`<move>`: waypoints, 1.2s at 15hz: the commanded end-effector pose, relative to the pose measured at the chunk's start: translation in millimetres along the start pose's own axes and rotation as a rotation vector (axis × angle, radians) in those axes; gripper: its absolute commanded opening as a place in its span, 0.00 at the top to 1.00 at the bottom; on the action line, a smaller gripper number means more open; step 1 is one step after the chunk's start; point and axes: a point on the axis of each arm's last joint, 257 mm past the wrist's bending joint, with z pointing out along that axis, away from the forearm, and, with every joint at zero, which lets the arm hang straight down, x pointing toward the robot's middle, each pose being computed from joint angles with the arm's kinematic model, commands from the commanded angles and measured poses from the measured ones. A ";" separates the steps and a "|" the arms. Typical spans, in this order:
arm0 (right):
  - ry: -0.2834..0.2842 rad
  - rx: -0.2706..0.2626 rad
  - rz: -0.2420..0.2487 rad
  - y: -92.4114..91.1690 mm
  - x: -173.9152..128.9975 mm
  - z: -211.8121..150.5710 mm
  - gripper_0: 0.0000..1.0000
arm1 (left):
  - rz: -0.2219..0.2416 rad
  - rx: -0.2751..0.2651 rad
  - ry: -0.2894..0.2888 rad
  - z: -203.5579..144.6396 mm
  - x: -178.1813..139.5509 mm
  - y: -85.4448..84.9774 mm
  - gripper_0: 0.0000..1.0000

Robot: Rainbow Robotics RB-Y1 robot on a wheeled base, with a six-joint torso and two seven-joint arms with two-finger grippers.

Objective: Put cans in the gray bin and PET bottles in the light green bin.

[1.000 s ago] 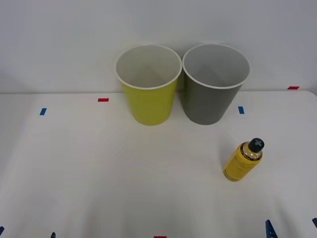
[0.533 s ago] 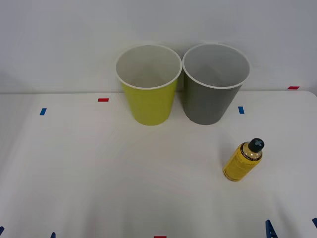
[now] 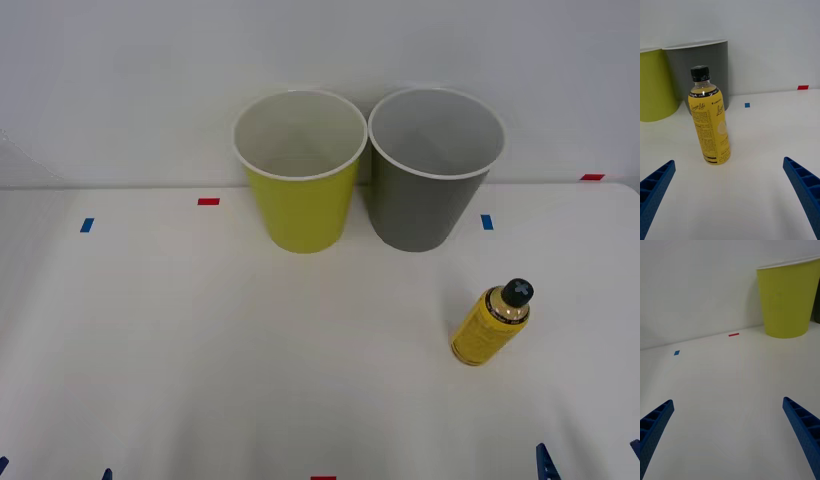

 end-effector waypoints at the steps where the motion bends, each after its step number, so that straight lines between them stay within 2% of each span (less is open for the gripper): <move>1: 0.000 0.000 0.000 0.0 0.0 0.0 0.00 | 0.000 0.000 0.000 0.0 0.0 0.0 0.00; 8: 0.000 0.000 0.000 0.0 0.0 0.0 0.00 | 0.000 0.000 0.000 0.0 0.0 0.0 0.00; 9: 0.025 0.016 0.013 -0.6 14.9 1.2 0.00 | 0.000 0.000 0.000 0.0 0.0 0.0 0.00; 11: -0.018 -0.003 0.003 7.4 9.2 2.8 0.00 | 0.000 0.000 0.000 0.0 0.0 0.0 0.00; 15: -0.066 -0.038 -0.009 23.8 6.4 5.5 0.00 | 0.000 0.000 0.000 0.0 0.0 0.0 0.00; 18: -0.103 -0.061 -0.059 25.5 9.0 6.8 0.00 | 0.000 0.000 0.000 0.0 0.0 0.0 0.00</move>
